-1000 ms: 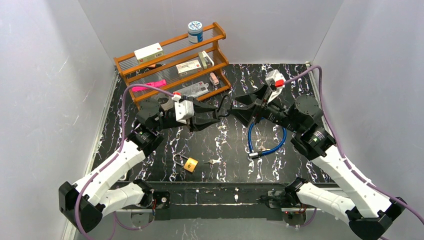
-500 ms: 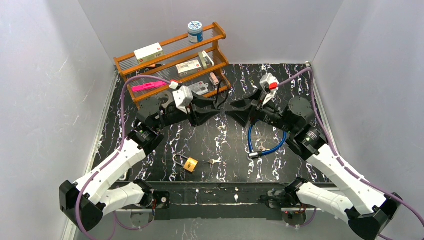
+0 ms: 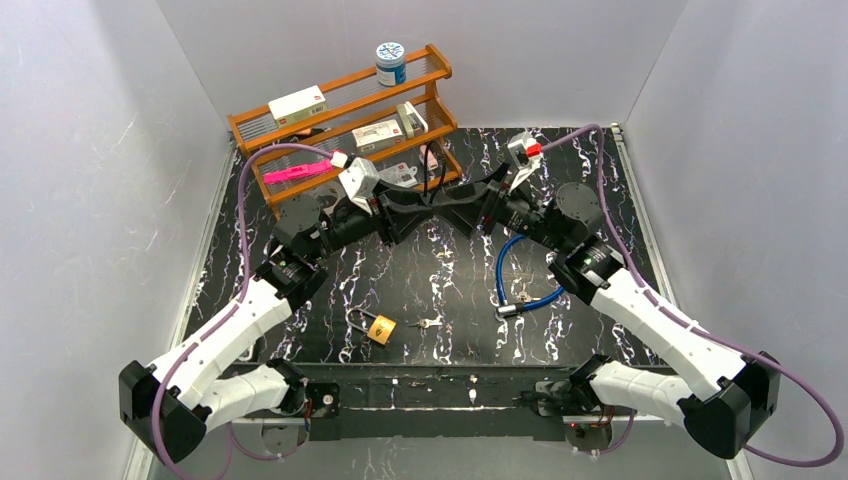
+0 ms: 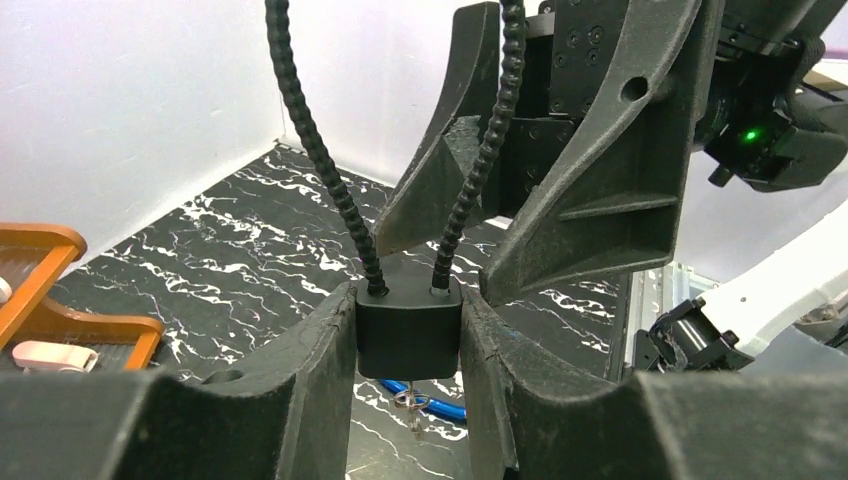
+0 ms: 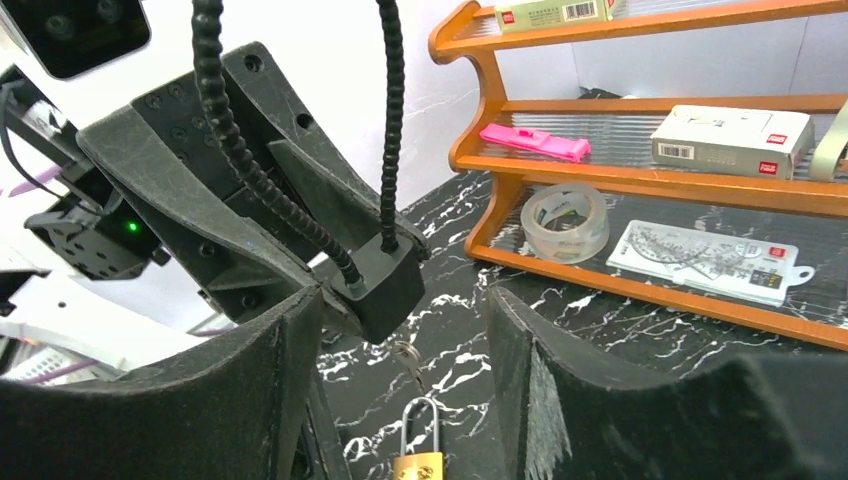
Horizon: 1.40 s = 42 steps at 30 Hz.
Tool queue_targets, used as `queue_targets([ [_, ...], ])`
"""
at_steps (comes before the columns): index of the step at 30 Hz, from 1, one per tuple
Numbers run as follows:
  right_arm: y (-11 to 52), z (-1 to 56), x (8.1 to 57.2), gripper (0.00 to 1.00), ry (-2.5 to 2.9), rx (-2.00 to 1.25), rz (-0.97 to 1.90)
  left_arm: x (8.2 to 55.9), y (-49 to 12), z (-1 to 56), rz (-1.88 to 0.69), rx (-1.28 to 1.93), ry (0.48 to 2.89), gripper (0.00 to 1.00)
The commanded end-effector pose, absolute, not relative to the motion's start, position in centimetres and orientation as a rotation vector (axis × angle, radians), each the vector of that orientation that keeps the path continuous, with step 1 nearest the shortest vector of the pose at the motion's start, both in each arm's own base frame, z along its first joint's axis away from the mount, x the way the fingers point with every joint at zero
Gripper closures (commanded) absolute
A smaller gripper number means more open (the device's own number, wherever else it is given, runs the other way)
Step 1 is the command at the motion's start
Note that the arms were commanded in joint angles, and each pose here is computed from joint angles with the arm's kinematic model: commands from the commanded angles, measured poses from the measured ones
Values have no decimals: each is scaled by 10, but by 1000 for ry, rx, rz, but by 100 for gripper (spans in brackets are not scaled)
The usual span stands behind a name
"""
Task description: Unlock with the key
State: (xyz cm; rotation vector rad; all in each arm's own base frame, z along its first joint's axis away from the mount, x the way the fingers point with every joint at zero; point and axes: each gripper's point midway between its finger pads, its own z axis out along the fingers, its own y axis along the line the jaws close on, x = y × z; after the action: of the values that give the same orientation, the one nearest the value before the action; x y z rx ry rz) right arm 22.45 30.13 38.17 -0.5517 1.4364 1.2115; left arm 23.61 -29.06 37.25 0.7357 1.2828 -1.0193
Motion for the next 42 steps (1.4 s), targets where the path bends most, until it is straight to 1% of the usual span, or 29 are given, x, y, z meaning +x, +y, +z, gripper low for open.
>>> queue_targets([
  [1, 296, 440, 227, 34, 1261, -446, 1257, 229, -290, 388, -1045, 725, 1225, 100],
  [3, 295, 445, 231, 39, 1248, -423, 1250, 228, -291, 383, -1054, 740, 1240, 100],
  [7, 299, 449, 234, 54, 1242, -438, 1243, 227, -291, 373, -1056, 748, 1271, 100],
  [9, 302, 448, 236, 67, 1249, -452, 1241, 226, -292, 371, -1061, 754, 1277, 100],
  [10, 303, 448, 236, 72, 1252, -457, 1241, 226, -292, 370, -1063, 756, 1281, 100],
  [11, 304, 449, 236, 74, 1252, -463, 1242, 225, -292, 369, -1064, 761, 1286, 100],
  [15, 305, 453, 234, 73, 1230, -478, 1248, 225, -292, 362, -1057, 778, 1319, 100],
  [18, 304, 455, 236, 75, 1228, -471, 1234, 224, -290, 359, -1051, 777, 1325, 100],
  [22, 291, 455, 245, 76, 1248, -397, 1163, 230, -285, 348, -1002, 759, 1377, 100],
  [24, 281, 453, 253, 74, 1279, -332, 1108, 232, -283, 339, -982, 760, 1413, 100],
  [26, 269, 449, 257, 68, 1305, -280, 1058, 232, -281, 325, -959, 778, 1454, 100],
  [28, 254, 442, 259, 52, 1330, -207, 1013, 231, -277, 308, -929, 802, 1515, 100],
  [30, 238, 435, 260, 41, 1368, -127, 972, 233, -272, 292, -895, 806, 1596, 100],
  [31, 229, 428, 261, 38, 1397, -80, 950, 234, -271, 282, -888, 806, 1650, 100],
  [33, 209, 417, 264, 34, 1449, 32, 893, 238, -272, 274, -887, 775, 1718, 100],
  [37, 165, 389, 263, 32, 1535, 226, 741, 249, -275, 263, -893, 695, 1807, 100],
  [42, 129, 388, 252, 32, 1520, 326, 652, 264, -275, 236, -852, 601, 1920, 100],
])
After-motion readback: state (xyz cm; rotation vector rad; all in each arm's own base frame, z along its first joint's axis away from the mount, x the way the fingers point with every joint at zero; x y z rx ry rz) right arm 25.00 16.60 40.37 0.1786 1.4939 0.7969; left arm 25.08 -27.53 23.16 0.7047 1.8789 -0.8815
